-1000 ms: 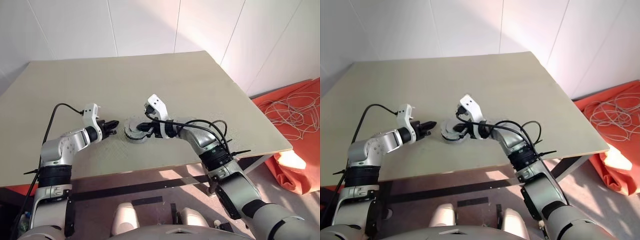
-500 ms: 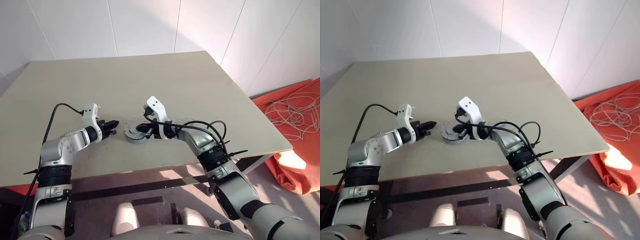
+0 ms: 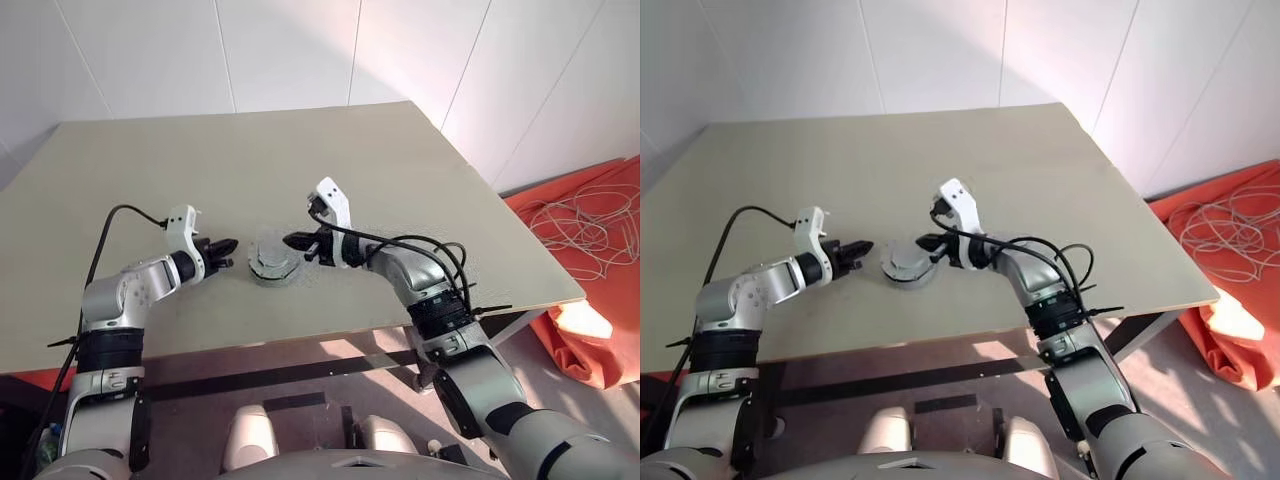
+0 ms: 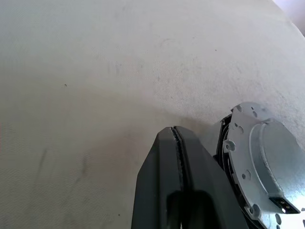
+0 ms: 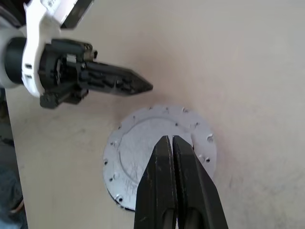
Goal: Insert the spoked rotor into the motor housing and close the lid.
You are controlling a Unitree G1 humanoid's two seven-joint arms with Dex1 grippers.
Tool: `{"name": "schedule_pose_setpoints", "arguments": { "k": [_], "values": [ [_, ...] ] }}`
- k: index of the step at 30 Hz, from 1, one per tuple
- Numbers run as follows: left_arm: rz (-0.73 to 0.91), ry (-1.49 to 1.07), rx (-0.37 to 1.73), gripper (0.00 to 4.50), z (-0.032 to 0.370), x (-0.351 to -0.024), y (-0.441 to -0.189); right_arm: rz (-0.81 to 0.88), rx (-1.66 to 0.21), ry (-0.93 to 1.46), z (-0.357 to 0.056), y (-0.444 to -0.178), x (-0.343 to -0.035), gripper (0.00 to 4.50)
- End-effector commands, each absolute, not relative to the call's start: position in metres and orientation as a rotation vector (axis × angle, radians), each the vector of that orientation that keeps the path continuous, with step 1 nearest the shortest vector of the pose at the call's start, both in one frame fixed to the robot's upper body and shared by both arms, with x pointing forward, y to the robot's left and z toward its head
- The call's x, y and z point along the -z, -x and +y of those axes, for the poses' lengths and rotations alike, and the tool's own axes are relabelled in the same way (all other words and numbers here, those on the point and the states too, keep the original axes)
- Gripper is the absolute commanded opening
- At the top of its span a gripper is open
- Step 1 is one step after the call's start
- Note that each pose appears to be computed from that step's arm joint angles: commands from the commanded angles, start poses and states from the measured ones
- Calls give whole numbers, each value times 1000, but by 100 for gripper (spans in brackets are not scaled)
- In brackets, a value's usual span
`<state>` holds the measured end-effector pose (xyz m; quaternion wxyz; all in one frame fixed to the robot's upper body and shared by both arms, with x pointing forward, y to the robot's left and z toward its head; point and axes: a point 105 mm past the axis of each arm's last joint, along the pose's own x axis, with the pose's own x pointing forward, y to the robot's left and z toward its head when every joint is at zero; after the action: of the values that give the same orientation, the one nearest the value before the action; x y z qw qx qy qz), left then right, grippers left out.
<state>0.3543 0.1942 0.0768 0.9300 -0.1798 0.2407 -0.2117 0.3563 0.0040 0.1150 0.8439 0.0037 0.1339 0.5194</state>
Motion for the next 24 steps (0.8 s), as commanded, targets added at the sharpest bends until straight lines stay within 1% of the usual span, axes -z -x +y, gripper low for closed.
{"name": "schedule_pose_setpoints", "arguments": {
  "k": [1,3,7,8,9,10,17,18,24],
  "values": [
    [441,347,446,0,195,-92,-361,99,-1102,48,9,-362,-149,4],
    [441,344,446,0,195,-92,-362,67,-1118,61,12,-361,-149,4],
    [442,335,446,0,196,-92,-362,18,-1208,64,17,-350,-143,89],
    [440,335,446,0,196,-92,-362,12,-1235,79,18,-346,-139,129],
    [439,336,446,0,197,-93,-361,13,-1252,86,17,-344,-136,159],
    [437,336,445,0,197,-93,-361,15,-1264,85,17,-343,-133,202],
    [438,329,445,0,200,-94,-360,10,-1292,49,21,-341,-125,439],
    [438,328,447,0,199,-94,-360,12,-1287,50,22,-342,-123,447],
    [437,326,451,0,198,-95,-359,32,-1273,28,21,-346,-117,447]
  ]
}}
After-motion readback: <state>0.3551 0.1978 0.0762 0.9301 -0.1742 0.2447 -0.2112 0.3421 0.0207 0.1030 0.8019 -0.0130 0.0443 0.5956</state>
